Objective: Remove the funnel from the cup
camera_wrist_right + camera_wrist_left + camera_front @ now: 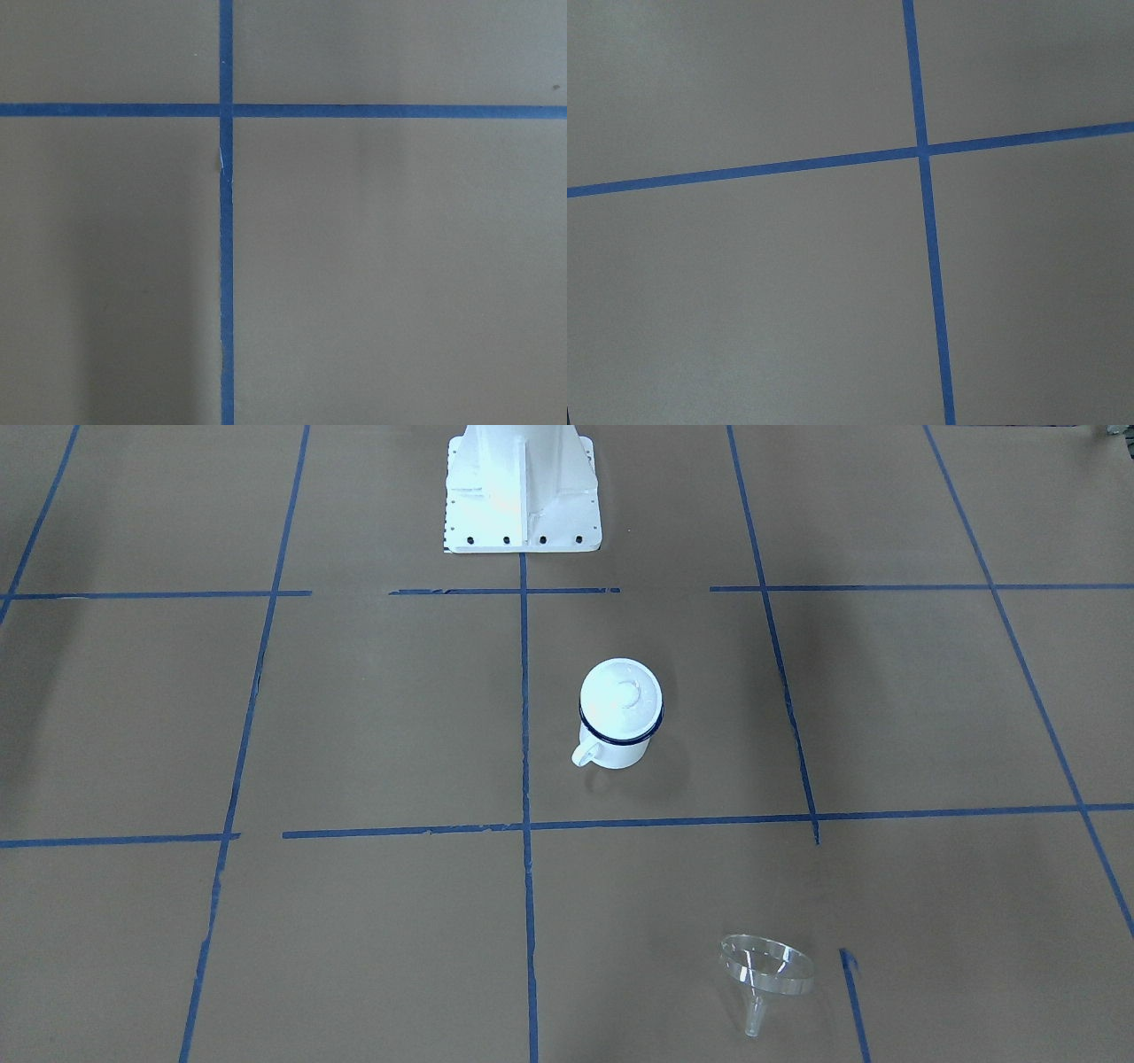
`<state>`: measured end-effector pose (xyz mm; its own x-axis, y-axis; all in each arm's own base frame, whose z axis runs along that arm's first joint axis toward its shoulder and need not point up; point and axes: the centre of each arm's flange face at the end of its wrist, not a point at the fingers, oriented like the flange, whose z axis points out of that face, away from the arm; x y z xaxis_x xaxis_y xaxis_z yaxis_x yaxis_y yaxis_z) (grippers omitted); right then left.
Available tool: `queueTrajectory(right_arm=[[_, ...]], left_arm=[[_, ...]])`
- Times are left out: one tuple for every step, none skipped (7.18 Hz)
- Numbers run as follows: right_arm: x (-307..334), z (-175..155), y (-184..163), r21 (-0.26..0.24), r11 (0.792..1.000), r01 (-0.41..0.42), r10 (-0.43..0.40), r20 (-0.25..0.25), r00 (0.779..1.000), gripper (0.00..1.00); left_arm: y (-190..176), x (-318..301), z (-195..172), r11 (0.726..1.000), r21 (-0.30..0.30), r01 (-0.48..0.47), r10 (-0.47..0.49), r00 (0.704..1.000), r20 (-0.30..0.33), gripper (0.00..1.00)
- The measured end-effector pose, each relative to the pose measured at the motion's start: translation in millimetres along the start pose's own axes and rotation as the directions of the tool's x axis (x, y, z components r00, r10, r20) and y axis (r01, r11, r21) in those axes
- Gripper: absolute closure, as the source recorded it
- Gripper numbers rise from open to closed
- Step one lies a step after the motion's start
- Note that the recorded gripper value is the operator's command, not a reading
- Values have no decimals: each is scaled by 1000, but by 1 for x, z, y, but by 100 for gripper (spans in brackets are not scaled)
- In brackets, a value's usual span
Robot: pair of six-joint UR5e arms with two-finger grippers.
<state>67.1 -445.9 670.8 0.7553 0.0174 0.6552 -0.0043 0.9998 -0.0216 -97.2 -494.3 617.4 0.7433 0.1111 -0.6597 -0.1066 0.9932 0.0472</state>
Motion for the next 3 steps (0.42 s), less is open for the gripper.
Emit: queueTrajectory(right_arm=[[0,0,0,0,1000,0,0,0,1000,0],[0,0,0,0,1000,0,0,0,1000,0],[0,0,0,0,1000,0,0,0,1000,0]], left_arm=[[0,0,0,1000,-1,1,-1,1000,0,0],[0,0,1,1000,-1,0,0,1000,-1,0],[0,0,0,1000,0,-2,2,1000,-1,0]])
